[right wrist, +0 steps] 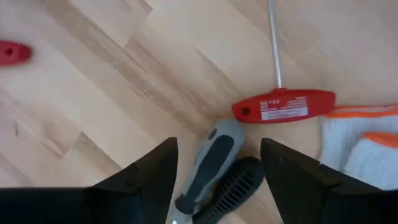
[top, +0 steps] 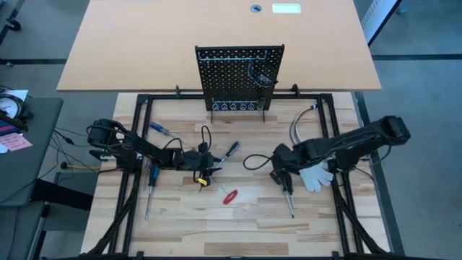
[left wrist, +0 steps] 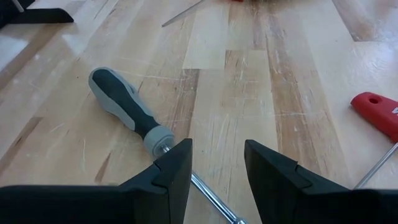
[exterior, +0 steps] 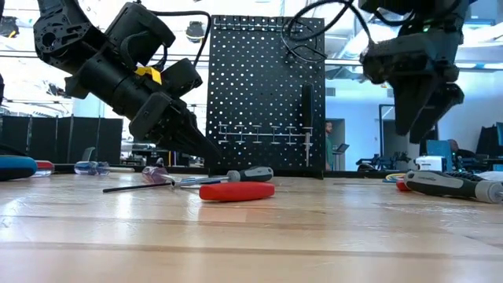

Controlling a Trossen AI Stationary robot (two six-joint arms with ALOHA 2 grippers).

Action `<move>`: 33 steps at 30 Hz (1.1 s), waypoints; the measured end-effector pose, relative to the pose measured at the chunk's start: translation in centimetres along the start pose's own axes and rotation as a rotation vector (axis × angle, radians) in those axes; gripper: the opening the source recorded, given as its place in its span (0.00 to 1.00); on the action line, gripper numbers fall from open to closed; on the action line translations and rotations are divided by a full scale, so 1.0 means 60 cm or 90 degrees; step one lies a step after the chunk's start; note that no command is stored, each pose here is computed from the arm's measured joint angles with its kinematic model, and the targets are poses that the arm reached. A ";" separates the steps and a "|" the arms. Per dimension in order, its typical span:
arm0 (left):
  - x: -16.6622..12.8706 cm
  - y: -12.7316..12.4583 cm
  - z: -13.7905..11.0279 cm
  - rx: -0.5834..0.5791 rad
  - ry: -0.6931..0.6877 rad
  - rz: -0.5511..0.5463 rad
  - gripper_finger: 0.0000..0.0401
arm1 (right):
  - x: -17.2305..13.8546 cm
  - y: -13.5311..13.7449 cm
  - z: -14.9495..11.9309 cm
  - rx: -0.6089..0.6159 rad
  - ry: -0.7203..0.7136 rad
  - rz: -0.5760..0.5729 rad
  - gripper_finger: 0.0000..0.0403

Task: Hang tools onto peg board
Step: Hang the bottom gray screwdriver on the pegboard

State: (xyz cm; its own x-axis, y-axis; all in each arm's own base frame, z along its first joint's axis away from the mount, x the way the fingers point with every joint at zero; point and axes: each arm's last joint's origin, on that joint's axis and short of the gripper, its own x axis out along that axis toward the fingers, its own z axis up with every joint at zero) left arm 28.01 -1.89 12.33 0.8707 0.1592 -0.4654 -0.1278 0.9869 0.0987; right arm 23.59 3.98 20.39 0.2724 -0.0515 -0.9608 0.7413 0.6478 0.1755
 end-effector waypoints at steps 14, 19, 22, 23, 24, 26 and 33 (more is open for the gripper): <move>0.000 0.000 0.000 -0.003 0.000 0.000 0.35 | 0.098 0.017 -0.013 0.015 0.095 -0.108 0.58; 0.000 0.000 0.000 -0.004 -0.001 0.000 0.35 | 0.116 0.020 -0.014 0.012 0.116 -0.118 0.53; 0.000 0.000 0.000 -0.004 -0.001 0.000 0.35 | 0.119 0.022 -0.015 0.011 0.117 -0.116 0.46; 0.000 0.000 0.000 -0.004 0.000 0.000 0.35 | 0.117 0.022 -0.015 0.010 0.115 -0.112 0.44; 0.000 0.000 0.000 -0.004 0.000 0.000 0.35 | 0.116 0.023 -0.016 0.010 0.114 -0.109 0.41; 0.000 0.000 0.000 -0.004 -0.001 0.000 0.35 | 0.110 0.023 -0.016 0.009 0.110 -0.100 0.35; 0.000 0.000 0.000 -0.003 0.001 0.000 0.35 | 0.074 0.026 -0.015 0.002 0.054 -0.057 0.30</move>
State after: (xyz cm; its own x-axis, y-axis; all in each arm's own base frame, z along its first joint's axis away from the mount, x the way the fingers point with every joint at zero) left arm 28.01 -1.90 12.32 0.8699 0.1591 -0.4669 -0.1299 0.9870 0.0943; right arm 25.41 5.42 16.19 0.1524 -0.0450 -0.9873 0.7621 0.6414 0.0884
